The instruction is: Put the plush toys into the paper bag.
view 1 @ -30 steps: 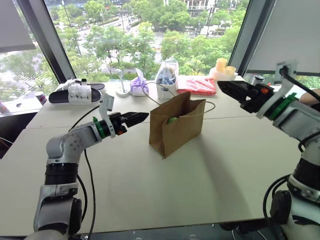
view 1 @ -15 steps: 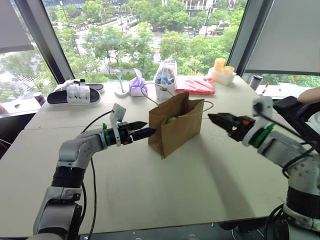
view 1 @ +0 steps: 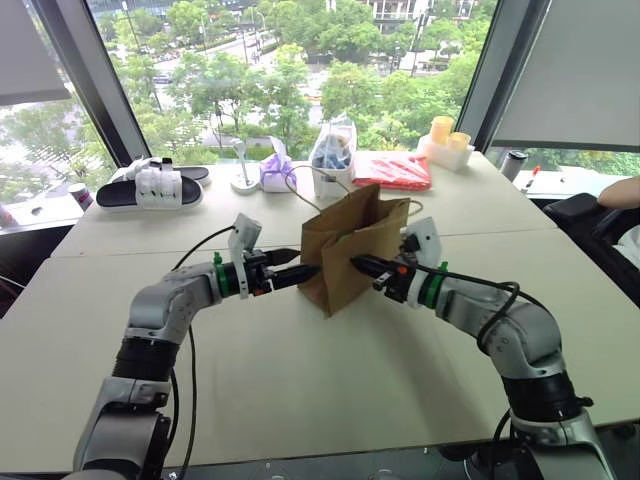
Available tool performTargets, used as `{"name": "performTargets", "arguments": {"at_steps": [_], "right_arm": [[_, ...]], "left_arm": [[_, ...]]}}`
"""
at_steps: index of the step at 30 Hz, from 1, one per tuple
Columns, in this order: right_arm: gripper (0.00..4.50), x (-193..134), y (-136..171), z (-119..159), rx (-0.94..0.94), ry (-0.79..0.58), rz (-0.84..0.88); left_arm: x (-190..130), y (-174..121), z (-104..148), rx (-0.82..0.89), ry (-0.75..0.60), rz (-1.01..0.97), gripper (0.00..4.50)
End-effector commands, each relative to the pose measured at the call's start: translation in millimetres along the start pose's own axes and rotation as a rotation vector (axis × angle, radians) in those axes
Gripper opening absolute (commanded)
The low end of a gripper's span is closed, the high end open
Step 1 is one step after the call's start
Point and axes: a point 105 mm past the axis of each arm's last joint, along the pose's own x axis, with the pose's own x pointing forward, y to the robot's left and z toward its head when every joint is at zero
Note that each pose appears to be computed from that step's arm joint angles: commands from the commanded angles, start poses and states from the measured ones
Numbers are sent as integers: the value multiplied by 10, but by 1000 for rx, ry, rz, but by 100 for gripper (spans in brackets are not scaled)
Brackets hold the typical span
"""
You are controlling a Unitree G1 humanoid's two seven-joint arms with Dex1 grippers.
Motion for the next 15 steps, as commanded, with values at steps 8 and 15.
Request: {"name": "performTargets", "arguments": {"at_steps": [8, 15], "right_arm": [[5, 117, 51, 94, -56, -37, 25], [5, 6, 68, 85, -60, -33, 15]], "left_arm": [[163, 138, -25, 89, -30, 158, 450], [261, 147, -57, 46, -80, 230, 450]]}}
